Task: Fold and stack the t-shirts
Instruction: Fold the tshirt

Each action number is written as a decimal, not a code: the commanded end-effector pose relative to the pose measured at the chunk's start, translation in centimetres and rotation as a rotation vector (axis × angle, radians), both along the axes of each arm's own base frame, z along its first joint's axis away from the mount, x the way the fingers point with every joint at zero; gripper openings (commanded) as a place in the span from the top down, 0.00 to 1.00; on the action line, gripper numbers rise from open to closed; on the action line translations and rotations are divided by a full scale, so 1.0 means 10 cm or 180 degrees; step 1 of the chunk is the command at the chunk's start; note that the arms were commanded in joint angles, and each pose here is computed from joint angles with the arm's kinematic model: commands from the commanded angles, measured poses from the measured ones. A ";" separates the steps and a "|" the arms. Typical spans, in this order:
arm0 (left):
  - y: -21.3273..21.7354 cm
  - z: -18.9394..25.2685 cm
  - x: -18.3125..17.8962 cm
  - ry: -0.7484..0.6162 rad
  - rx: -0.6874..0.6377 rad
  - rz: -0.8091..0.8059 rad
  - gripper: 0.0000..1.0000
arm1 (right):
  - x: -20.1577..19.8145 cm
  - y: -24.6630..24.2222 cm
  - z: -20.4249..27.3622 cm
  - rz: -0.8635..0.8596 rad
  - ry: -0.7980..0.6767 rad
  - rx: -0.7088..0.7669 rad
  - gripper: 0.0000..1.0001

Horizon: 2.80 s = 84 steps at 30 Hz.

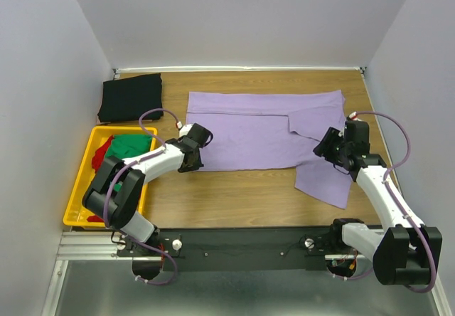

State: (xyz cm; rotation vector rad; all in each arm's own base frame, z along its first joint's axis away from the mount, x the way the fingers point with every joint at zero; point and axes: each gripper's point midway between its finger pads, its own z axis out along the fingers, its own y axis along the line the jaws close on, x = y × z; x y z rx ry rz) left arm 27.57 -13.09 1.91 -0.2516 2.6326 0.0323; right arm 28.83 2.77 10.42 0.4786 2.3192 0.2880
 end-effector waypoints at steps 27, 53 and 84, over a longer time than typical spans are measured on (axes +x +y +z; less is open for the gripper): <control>0.19 0.15 0.30 -0.0249 0.0363 -0.0531 1.00 | -0.11 -1.25 -0.58 -0.1479 0.0896 -0.0202 0.51; 0.16 0.21 0.33 -0.0301 0.0315 -0.0578 1.00 | -0.22 -1.36 -0.87 -0.1573 0.0991 -0.0091 0.61; 0.20 0.23 0.32 -0.0336 0.0312 -0.0529 1.00 | -0.45 -1.30 -0.95 -0.1802 0.1286 0.0007 0.99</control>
